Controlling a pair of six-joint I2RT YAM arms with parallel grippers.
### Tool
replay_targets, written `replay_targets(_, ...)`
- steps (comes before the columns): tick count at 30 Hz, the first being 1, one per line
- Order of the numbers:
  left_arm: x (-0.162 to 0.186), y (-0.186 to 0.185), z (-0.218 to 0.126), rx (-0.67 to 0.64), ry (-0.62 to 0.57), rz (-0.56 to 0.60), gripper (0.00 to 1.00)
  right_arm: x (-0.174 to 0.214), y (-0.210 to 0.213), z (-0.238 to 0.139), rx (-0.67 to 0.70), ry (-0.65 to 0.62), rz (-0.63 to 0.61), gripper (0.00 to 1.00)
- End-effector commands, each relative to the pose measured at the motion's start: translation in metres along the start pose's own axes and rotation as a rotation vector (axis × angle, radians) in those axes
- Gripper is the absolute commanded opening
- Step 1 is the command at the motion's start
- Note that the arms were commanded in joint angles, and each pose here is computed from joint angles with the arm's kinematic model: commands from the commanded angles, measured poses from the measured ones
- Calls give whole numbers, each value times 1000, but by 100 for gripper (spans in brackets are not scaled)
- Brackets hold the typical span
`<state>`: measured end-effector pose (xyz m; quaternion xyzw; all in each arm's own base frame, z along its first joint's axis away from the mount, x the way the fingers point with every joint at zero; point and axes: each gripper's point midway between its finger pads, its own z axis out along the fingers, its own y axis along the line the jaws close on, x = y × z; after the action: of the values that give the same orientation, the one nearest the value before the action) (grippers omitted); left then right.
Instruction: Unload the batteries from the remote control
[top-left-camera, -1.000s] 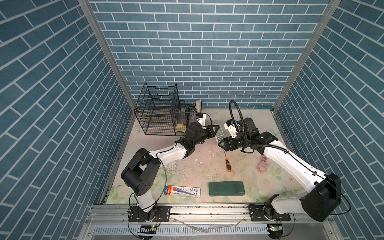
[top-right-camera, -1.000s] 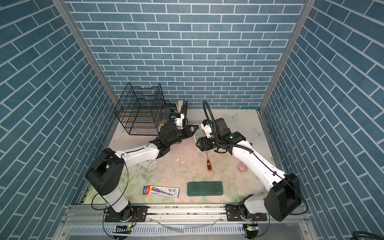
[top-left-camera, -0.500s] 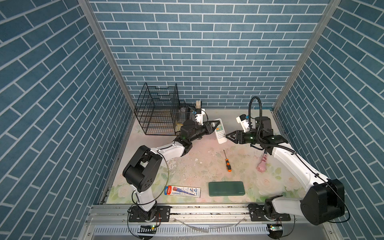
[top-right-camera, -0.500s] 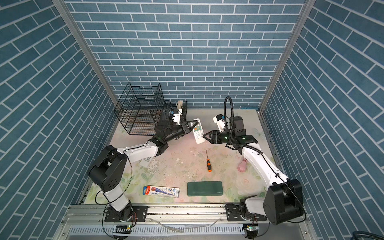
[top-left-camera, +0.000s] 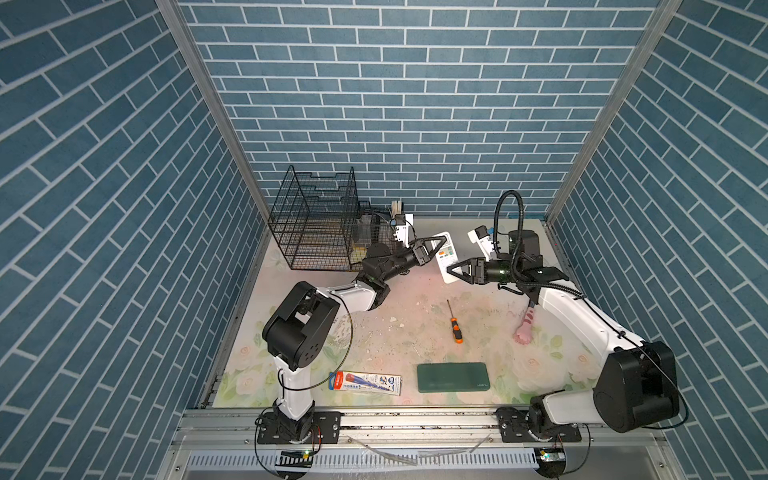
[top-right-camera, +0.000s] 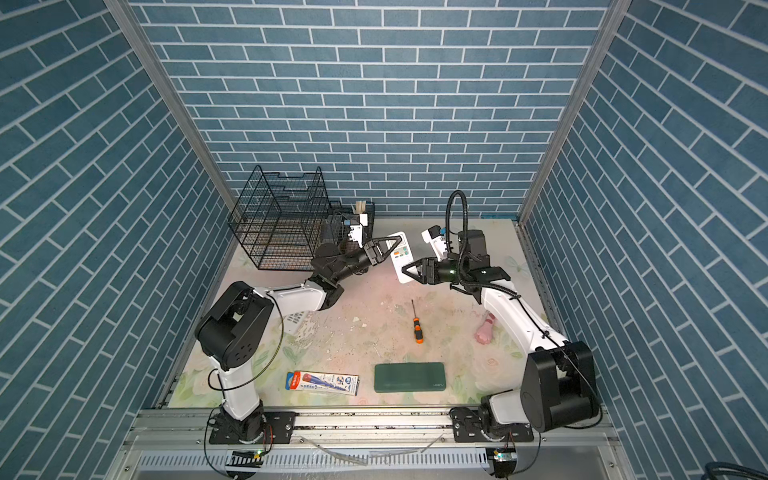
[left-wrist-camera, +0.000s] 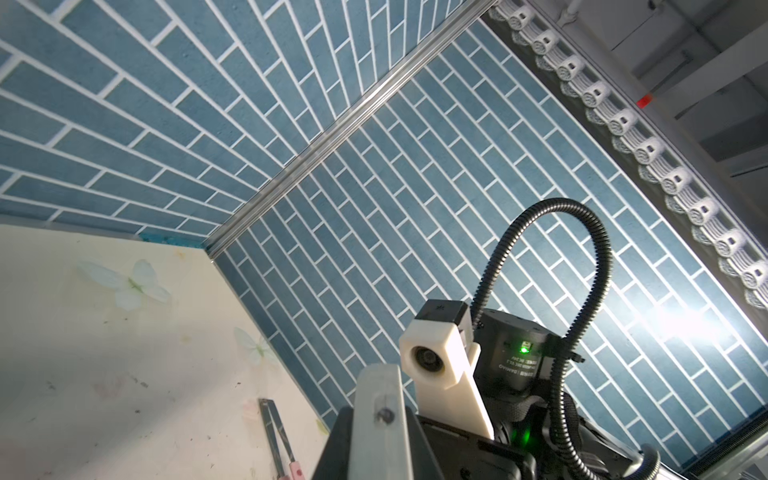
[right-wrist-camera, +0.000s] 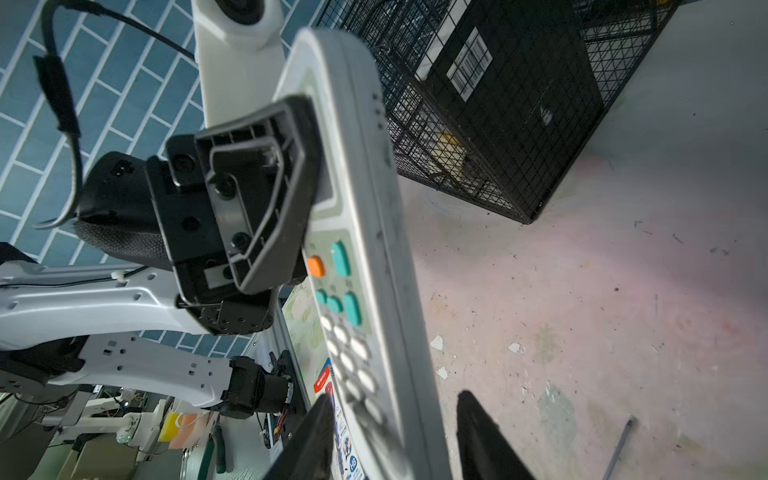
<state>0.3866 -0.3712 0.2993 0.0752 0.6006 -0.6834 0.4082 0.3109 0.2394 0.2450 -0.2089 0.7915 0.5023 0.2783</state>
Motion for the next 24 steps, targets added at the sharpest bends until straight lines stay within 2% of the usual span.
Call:
replay_targets(1, -15, -25, 3, 90, -42, 36, 0, -2, 8, 1, -63, -5, -32, 46)
replay_targets(13, -19, -21, 8, 104, -66, 48, 0, -15, 23, 5, -185, -29, -17, 32)
replay_targets(18, -19, -21, 9, 109, -72, 51, 0, -17, 25, 5, -198, -30, -13, 30)
replay_targets(24, -18, -20, 9, 110, -68, 21, 3, -19, 25, 5, -192, -36, -16, 15)
